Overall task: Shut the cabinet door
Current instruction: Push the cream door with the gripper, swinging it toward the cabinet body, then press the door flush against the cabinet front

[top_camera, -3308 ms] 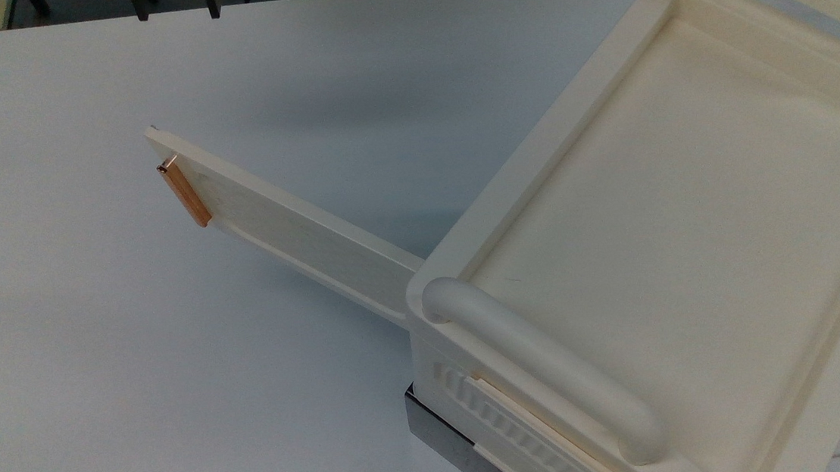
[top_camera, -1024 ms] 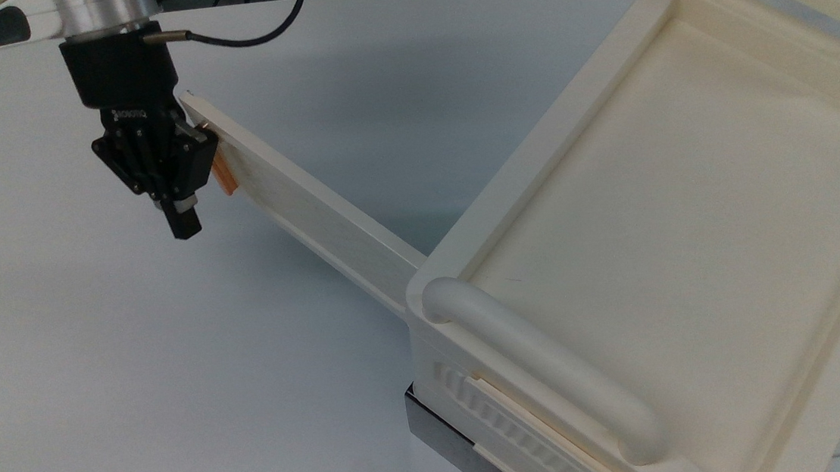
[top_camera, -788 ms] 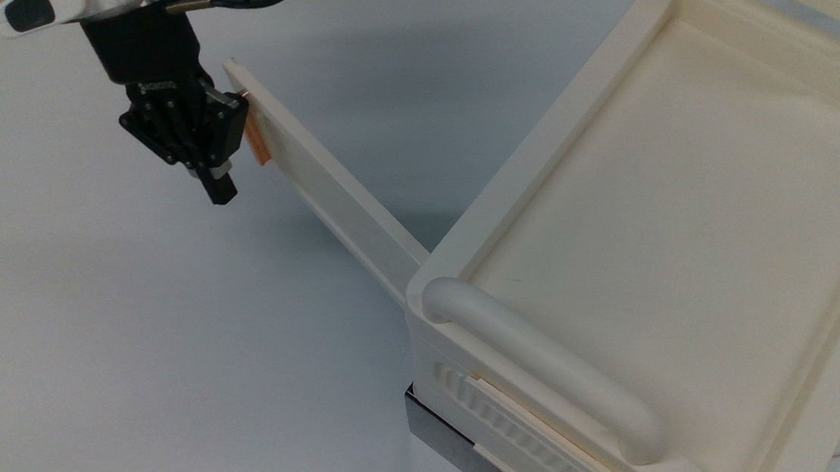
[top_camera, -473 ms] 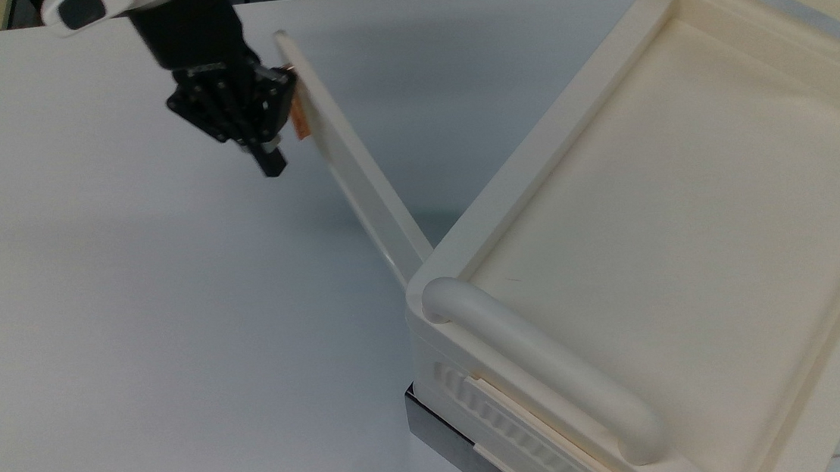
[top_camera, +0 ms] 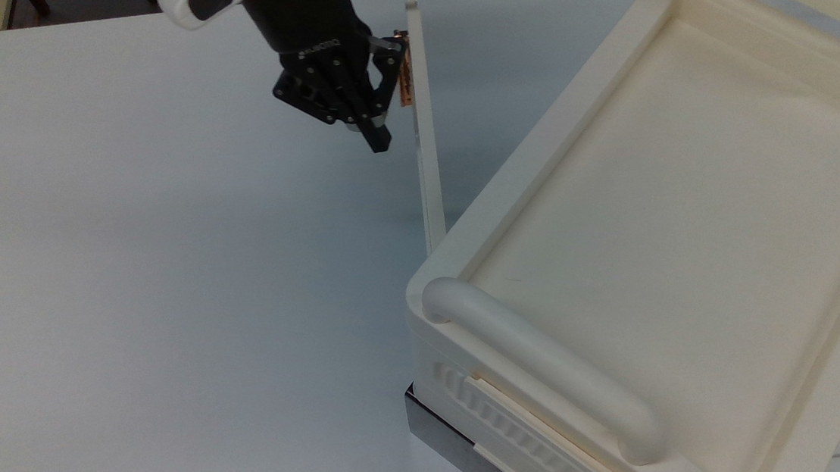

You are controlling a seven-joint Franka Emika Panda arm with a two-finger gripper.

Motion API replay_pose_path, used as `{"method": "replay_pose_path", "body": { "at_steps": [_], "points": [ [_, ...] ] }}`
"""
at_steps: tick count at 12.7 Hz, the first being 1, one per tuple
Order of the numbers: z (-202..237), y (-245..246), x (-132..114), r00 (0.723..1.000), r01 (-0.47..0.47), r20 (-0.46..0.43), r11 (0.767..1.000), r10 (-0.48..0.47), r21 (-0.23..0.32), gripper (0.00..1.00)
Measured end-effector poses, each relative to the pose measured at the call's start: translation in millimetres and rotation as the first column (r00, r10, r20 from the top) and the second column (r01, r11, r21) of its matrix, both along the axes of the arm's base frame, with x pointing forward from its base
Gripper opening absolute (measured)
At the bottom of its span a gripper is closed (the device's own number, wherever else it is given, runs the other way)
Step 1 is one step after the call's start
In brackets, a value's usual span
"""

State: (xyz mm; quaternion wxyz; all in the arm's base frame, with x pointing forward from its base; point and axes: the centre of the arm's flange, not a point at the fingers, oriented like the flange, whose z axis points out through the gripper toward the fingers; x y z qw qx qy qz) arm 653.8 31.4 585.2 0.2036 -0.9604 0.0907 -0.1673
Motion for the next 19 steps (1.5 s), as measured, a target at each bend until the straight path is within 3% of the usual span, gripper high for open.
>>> {"method": "replay_pose_path", "body": {
  "at_steps": [4, 8, 14, 19],
  "points": [
    [-3.7, 40.7, 12.6, 0.995, -0.017, 0.094, 0.999, 0.014, 0.038, 0.01],
    [-22.6, 70.5, 24.8, 0.991, -0.022, 0.134, 0.996, 0.01, 0.085, 0.01],
    [-19.1, 103.3, 21.8, 0.988, -0.042, 0.153, 0.987, 0.018, 0.157, 0.01],
    [-13.7, 111.7, 21.8, 0.98, -0.037, 0.197, 0.985, 0.004, 0.166, 0.01]
  ]
}}
